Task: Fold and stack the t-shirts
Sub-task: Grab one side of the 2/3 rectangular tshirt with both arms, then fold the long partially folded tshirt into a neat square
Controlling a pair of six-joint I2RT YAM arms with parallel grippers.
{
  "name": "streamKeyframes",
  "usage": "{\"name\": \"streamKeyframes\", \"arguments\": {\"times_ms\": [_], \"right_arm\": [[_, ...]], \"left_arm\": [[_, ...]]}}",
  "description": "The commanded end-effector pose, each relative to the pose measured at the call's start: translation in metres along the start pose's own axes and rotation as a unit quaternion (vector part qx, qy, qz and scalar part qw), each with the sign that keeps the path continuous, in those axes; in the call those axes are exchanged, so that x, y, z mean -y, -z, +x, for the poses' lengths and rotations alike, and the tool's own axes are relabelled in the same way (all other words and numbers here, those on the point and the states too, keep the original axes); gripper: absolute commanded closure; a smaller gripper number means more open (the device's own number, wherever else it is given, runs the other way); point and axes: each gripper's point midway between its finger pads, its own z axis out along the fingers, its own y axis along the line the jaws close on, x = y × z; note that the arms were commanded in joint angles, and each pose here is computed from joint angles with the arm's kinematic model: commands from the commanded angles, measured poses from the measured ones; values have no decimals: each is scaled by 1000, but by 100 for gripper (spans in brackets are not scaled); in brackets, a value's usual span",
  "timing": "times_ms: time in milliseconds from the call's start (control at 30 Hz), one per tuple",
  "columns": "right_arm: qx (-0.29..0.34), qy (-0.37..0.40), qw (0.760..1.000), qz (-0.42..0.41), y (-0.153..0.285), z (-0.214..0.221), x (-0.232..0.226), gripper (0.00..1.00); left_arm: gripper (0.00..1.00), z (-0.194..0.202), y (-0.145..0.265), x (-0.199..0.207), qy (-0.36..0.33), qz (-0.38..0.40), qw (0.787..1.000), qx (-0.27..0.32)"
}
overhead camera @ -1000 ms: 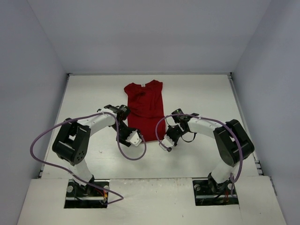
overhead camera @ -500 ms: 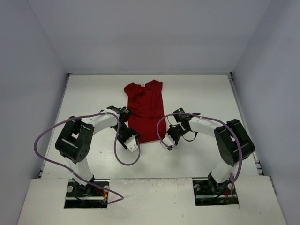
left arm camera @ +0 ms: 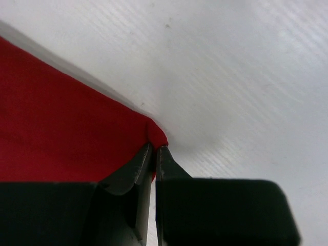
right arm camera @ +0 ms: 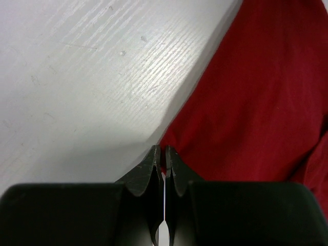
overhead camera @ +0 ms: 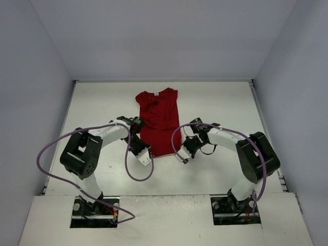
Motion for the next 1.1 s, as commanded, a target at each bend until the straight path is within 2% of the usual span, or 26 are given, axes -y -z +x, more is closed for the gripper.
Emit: {"name": "streamKeyframes", "arguments": {"times_ms": [0,267,333,533,667,733,833,900,933,967,1067], "right_arm": [[15,0,999,33,25,-31,16,100],[33,-27,998,49,36,-74,2,100],[41,-40,997,58,41,-89,0,100],[86,-85,988,99,64,-125,17,100],[124,-118,976,134,89,-129,63,100],[141,-154,966,155,106,-112,98,100],[153,-218,949,168,116,-73,131,100],[170,-230,939,190,136,-55,168,100],[175,-256,932,188,132,-39,172,100],[181,-258,929,196,140,-32,186,100],[189,-282,918,203,141,1,209,100]], "left_arm": [[100,-39,18,17,1,-29,999,30],[100,-71,30,48,30,-68,996,46],[100,-82,37,49,36,-88,994,53],[100,-112,67,35,115,-144,978,102],[100,-118,107,5,211,-192,944,164],[100,-106,131,-18,256,-215,925,181],[100,-74,157,-45,323,-236,894,204],[100,-55,188,-73,339,-264,878,213],[100,-43,188,-79,363,-258,867,222],[100,-36,201,-91,376,-267,858,227],[100,7,205,-125,441,-257,824,246]]}}
